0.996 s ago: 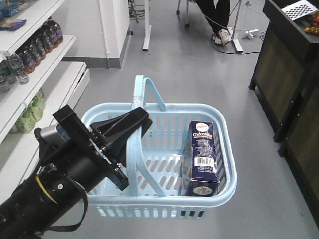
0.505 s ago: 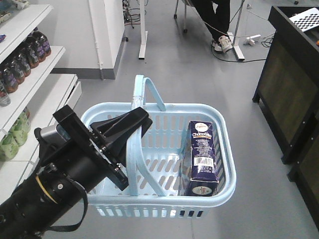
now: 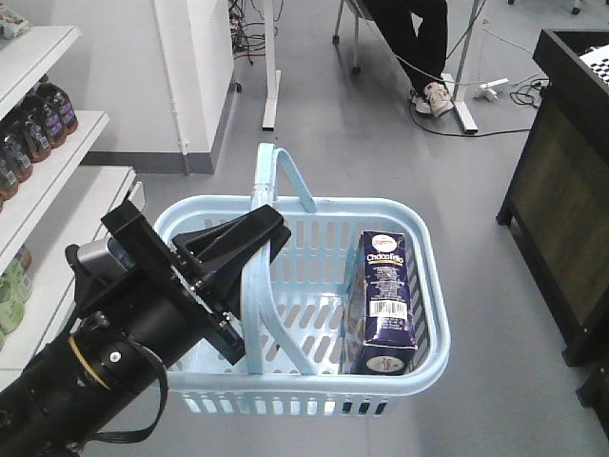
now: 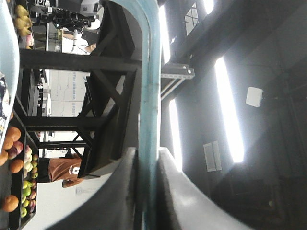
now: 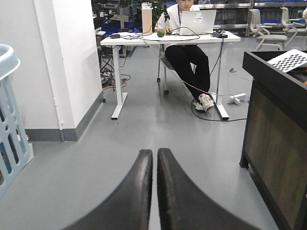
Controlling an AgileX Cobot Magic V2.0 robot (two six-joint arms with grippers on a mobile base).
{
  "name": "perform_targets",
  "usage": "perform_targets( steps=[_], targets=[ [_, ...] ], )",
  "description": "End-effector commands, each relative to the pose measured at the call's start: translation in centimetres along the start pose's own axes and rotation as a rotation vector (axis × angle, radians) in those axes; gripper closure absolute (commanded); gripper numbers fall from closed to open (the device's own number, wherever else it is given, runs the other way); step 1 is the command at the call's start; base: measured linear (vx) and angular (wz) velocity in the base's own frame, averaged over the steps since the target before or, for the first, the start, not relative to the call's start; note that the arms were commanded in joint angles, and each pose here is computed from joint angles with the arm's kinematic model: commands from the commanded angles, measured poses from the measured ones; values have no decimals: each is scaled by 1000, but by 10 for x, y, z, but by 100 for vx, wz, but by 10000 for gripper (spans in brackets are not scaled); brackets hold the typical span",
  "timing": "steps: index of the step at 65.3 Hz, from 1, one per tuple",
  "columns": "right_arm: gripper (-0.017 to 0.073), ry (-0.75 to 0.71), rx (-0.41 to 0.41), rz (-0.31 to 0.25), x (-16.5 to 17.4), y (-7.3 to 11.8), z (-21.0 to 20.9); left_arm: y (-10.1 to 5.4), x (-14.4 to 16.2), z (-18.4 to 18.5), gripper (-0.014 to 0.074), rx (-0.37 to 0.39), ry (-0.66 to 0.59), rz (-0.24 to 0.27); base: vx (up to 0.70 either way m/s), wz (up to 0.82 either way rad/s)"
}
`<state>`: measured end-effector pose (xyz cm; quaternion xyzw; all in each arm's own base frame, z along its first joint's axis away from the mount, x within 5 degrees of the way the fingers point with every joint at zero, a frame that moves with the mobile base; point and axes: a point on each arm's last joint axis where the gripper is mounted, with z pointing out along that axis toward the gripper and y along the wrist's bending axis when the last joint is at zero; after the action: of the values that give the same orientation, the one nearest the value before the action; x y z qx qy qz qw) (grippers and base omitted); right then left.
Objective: Left arm holds basket, right arm returns cookies
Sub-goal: 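Drive the base across the room holding the basket in the left gripper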
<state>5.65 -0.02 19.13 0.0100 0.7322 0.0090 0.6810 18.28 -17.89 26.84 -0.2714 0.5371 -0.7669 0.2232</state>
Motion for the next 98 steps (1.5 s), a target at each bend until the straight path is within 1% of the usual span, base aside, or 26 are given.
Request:
perform_targets(
  steps=[1, 73, 98],
  targets=[
    [566, -67, 1, -12, -1, 0, 0, -29, 6, 2, 594, 199, 38, -4, 42, 2],
    [566, -67, 1, -12, -1, 0, 0, -29, 6, 2, 594, 198, 38, -4, 39, 5],
    [566, -67, 1, -12, -1, 0, 0, -29, 6, 2, 594, 199, 37, -4, 31, 23]
  ],
)
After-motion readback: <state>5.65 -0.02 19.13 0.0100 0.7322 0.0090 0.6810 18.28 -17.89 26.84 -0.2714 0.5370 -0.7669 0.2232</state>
